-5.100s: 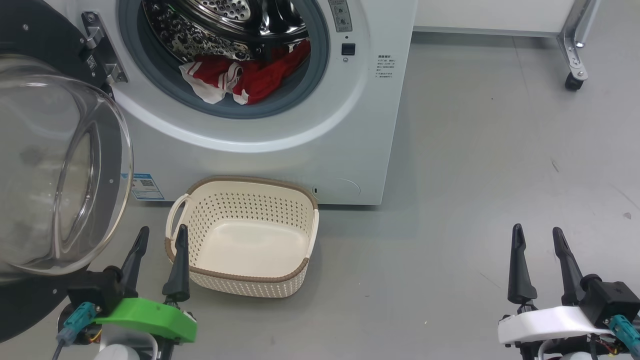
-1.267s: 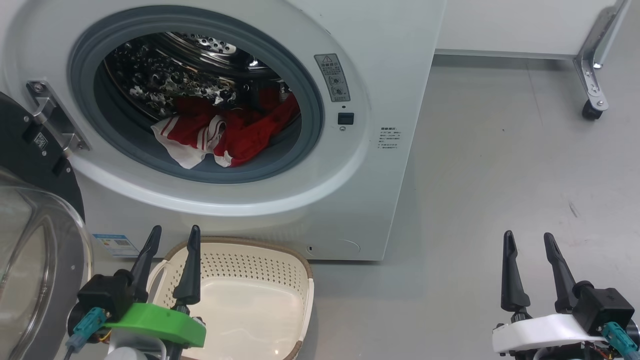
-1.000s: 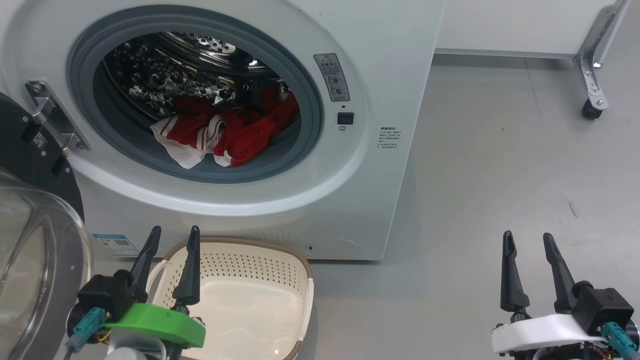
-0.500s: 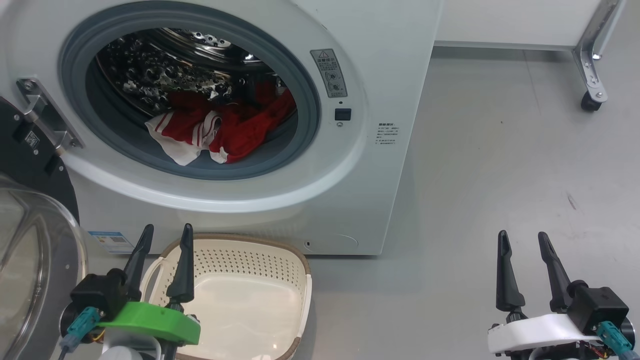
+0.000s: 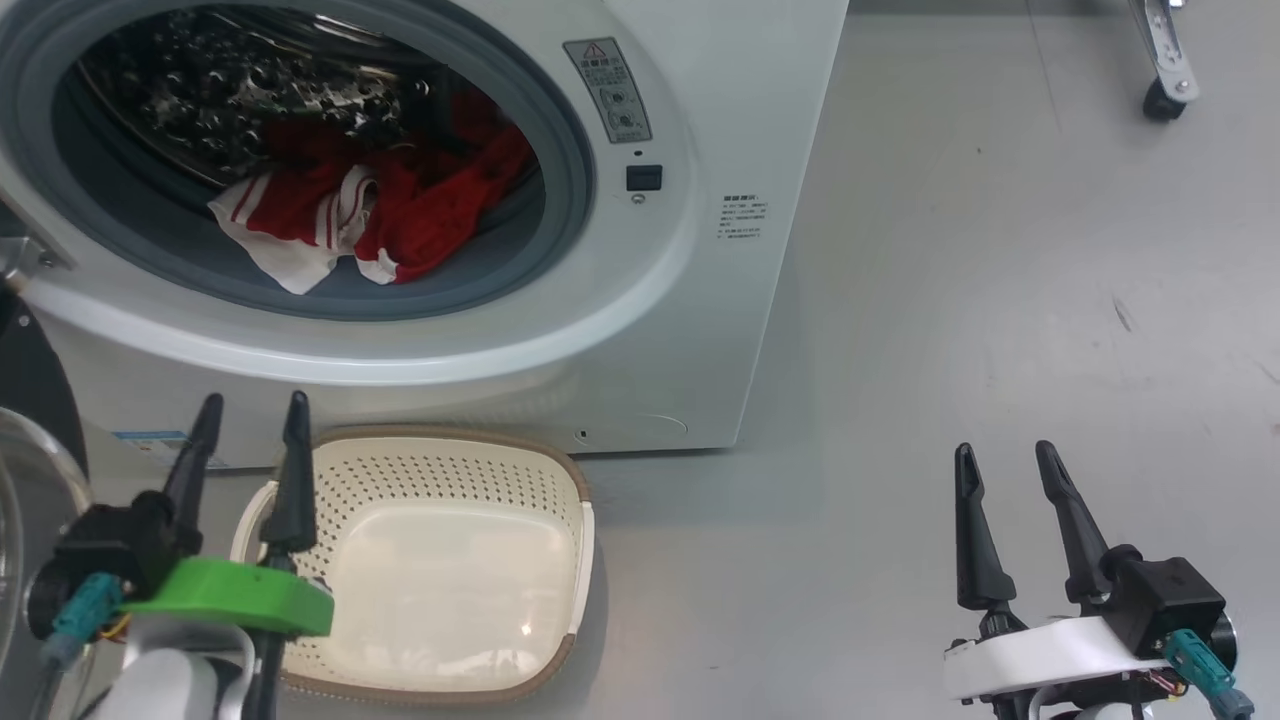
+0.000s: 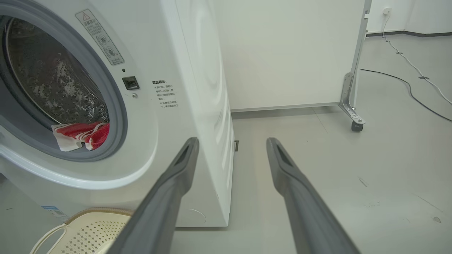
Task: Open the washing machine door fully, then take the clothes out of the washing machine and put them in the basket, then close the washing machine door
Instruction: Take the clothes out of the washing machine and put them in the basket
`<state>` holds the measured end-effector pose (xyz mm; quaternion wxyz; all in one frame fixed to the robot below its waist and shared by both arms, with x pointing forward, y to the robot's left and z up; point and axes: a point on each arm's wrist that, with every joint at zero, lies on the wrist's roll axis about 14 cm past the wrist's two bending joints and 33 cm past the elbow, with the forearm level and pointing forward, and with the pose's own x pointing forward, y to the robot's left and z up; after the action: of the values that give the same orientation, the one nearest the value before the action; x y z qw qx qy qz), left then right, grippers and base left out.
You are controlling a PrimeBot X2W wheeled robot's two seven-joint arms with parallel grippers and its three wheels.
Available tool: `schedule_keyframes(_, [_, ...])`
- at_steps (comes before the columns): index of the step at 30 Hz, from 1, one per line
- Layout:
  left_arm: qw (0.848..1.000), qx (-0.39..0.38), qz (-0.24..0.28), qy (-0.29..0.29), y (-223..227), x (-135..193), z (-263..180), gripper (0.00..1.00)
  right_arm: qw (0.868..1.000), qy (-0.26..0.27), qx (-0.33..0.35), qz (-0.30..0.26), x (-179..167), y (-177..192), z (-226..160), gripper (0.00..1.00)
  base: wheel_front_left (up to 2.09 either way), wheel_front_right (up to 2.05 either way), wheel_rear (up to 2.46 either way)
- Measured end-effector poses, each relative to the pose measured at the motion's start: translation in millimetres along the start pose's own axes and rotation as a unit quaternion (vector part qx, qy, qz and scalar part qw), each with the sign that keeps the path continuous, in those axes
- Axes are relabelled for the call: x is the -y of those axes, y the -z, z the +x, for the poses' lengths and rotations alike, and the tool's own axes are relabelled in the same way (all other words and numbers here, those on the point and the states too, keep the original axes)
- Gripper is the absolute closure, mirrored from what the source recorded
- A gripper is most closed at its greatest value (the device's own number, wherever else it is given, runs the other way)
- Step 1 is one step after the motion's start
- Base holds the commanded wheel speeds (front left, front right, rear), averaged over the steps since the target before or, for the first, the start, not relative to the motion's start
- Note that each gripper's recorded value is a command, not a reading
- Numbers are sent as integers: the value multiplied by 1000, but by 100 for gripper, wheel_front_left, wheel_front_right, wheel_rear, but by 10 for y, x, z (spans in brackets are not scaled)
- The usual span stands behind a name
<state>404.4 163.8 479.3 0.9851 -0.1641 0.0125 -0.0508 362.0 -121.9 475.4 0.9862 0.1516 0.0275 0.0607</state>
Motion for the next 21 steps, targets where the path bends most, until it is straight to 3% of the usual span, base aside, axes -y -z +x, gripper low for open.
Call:
schedule_keyframes(14, [997, -50, 53, -1, 137, -209, 878, 0, 999, 22, -25, 7, 115, 196, 166, 0, 0, 0, 0])
schedule_keyframes(21, [991, -109, 82, 8, 443, -231, 1306, 0, 998, 43, -39, 4, 247, 292, 207, 0, 0, 0, 0])
